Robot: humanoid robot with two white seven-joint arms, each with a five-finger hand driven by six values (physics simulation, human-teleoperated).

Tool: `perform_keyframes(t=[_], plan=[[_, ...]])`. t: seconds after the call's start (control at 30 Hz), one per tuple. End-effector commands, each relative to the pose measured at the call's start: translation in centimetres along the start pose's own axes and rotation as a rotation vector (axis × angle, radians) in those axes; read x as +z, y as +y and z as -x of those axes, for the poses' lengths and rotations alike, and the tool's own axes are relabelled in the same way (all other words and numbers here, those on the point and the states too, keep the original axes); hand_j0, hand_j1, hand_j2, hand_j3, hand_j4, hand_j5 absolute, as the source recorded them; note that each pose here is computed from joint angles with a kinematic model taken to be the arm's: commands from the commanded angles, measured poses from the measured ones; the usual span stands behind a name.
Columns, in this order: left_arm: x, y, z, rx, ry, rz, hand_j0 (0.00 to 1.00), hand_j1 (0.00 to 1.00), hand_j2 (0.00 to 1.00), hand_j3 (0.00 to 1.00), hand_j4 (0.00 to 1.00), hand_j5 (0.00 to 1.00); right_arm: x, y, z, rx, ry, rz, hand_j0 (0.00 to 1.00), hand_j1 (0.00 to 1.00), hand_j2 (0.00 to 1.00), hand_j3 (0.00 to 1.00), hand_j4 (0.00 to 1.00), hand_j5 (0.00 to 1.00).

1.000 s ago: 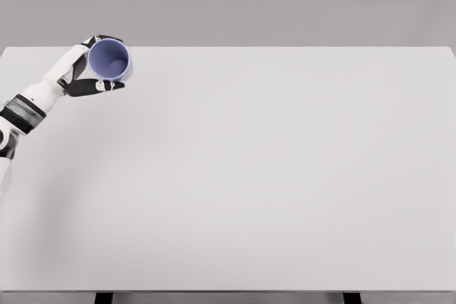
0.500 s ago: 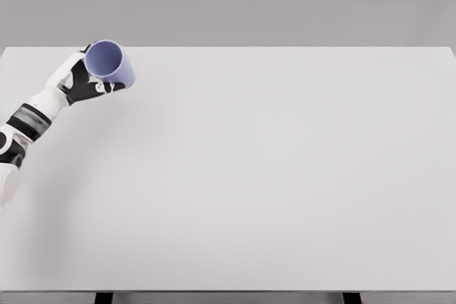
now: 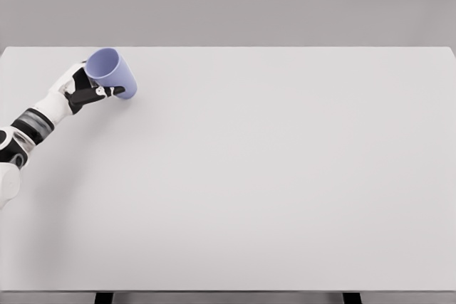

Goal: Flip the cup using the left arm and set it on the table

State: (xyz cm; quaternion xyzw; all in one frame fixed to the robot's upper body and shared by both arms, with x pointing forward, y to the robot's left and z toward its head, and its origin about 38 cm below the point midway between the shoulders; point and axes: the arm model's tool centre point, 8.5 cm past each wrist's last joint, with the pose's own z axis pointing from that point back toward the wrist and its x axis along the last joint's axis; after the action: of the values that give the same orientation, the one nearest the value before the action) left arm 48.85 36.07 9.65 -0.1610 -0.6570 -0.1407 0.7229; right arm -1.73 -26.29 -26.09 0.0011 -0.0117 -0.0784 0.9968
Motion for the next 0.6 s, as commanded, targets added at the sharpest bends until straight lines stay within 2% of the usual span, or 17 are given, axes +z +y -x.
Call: perform_keyframes(t=[0.0, 0.1, 0.2, 0.47, 0.57], plan=[[0.01, 0.06, 0.19, 0.057, 0.016, -0.005, 0.59, 0.59, 0.59, 0.59, 0.59, 0.59, 0.00, 0.00, 0.00, -0.001, 0.000, 0.000, 1.00, 1.00, 1.00, 1.00, 1.00, 1.00], [-0.03, 0.08, 0.21, 0.075, 0.022, -0.007, 0.59, 0.59, 0.59, 0.59, 0.59, 0.59, 0.00, 0.00, 0.00, 0.001, 0.000, 0.000, 1.00, 1.00, 1.00, 1.00, 1.00, 1.00], [-0.32, -0.34, 0.05, 0.129, 0.055, 0.009, 0.60, 0.60, 0.60, 0.60, 0.60, 0.60, 0.00, 0.00, 0.00, 0.001, 0.000, 0.000, 1.00, 1.00, 1.00, 1.00, 1.00, 1.00], [-0.25, -0.55, 0.24, 0.119, 0.075, 0.022, 0.63, 0.63, 0.63, 0.63, 0.63, 0.63, 0.00, 0.00, 0.00, 0.001, 0.000, 0.000, 1.00, 1.00, 1.00, 1.00, 1.00, 1.00], [0.18, -0.10, -0.14, 0.132, 0.139, 0.030, 0.64, 0.64, 0.64, 0.64, 0.64, 0.64, 0.00, 0.00, 0.00, -0.001, 0.000, 0.000, 1.00, 1.00, 1.00, 1.00, 1.00, 1.00]])
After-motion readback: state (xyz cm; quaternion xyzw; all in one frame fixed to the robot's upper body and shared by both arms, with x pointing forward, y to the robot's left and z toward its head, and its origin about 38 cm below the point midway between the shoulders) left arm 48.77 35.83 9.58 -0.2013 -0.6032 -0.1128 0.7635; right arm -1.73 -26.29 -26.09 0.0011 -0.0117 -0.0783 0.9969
